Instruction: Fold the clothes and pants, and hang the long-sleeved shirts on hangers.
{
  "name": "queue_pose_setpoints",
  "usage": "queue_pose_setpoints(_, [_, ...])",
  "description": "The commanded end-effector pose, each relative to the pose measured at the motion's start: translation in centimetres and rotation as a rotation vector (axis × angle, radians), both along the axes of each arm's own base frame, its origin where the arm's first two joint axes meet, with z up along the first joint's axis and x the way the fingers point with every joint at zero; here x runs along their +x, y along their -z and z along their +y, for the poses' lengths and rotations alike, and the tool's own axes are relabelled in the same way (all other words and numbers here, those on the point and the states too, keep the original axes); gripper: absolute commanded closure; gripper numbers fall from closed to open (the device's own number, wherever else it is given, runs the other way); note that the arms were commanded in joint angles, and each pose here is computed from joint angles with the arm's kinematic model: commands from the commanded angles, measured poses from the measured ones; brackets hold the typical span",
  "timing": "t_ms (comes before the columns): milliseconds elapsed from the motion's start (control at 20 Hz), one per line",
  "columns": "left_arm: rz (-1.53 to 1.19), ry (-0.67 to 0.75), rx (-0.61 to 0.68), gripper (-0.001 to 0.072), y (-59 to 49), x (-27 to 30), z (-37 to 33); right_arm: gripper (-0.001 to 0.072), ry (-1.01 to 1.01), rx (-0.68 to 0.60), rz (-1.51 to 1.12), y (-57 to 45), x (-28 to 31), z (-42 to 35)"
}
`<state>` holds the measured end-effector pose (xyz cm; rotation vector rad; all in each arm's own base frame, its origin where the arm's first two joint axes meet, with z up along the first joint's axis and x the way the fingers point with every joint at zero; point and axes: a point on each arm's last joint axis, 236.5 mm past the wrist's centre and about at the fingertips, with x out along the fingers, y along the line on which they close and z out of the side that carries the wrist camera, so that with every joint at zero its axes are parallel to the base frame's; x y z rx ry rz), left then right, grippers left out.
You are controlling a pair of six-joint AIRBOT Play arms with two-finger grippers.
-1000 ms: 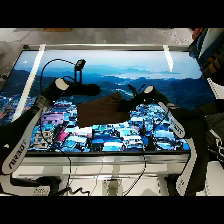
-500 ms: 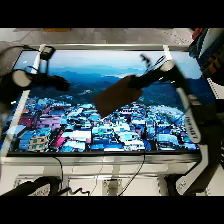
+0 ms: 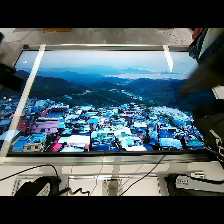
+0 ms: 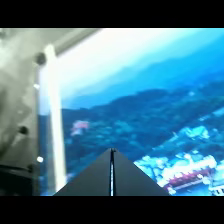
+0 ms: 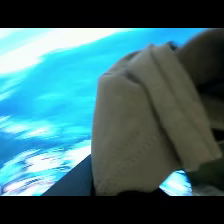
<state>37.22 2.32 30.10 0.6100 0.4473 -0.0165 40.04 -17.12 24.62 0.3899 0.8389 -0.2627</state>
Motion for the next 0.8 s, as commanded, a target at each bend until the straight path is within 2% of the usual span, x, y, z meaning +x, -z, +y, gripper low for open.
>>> queue_pose_setpoints(0, [-0.056,-0.017,0.022,0.069,-2.1,-1.8,0.6,0.0698,0.466,-0.109,0.094,-2.8,-13.1,-9.8])
queue_pose_setpoints(200, [-0.052,-0.017,0.023,0.069,-1.9,-1.6,0.6,0.0698,0.788,-0.083,0.17,-2.9,-23.3,-14.1])
queue_pose_setpoints(450, [-0.052,-0.017,0.023,0.069,-1.9,-1.6,0.6,0.0697,1.027,-0.08,0.158,-3.3,-30.4,-17.6])
queue_pose_setpoints(500, [-0.052,-0.017,0.023,0.069,-1.9,-1.6,0.6,0.0676,1.072,-0.074,0.143,-3.3,-31.2,-18.1])
queue_pose_setpoints(550, [-0.052,-0.017,0.023,0.069,-1.9,-1.6,0.7,0.0533,1.113,-0.071,0.127,-3.4,-32.0,-18.7])
queue_pose_setpoints(650, [-0.052,-0.017,0.023,0.069,-1.9,-1.6,0.6,-0.0008,1.185,-0.053,0.076,-3.6,-32.7,-19.7])
queue_pose_setpoints(700, [-0.052,-0.017,0.023,0.069,-1.9,-1.6,0.6,0.0022,1.199,-0.053,0.059,-3.7,-32.8,-20.1])
queue_pose_setpoints(750, [-0.052,-0.017,0.023,0.069,-1.9,-1.6,0.6,0.0022,1.201,-0.056,0.05,-3.8,-32.7,-20.3])
